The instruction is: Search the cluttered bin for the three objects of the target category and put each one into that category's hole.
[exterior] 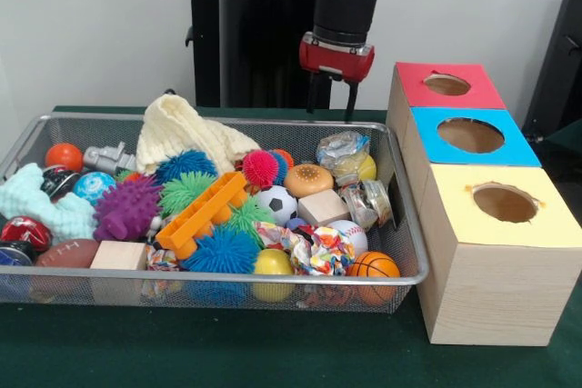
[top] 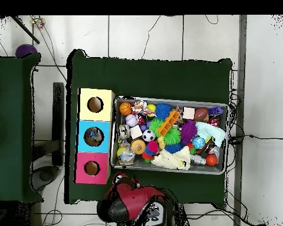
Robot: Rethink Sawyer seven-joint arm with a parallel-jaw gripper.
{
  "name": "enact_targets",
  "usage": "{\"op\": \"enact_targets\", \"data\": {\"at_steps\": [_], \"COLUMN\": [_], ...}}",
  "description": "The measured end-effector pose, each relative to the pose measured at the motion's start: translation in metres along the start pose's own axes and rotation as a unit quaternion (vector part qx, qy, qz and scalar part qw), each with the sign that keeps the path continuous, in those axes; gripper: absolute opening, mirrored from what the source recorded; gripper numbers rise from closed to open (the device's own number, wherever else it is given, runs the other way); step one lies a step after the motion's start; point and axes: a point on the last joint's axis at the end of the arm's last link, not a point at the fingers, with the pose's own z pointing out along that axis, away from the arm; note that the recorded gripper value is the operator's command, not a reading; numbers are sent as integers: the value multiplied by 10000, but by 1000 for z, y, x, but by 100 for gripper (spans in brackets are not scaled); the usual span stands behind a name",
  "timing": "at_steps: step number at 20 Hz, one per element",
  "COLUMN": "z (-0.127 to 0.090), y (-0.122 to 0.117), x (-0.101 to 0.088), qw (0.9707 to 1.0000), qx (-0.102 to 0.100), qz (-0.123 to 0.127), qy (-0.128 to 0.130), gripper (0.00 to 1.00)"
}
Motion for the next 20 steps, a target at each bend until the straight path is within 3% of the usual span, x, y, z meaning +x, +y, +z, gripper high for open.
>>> {"op": "enact_targets", "data": {"at_steps": [14, 20], "z": [18, 15], "y": [8, 14], "x": [-4, -4], "qw": [9998, 9996], "qx": [90, 107], "qz": [-103, -144], "qy": [160, 235], "gripper": [100, 100]}}
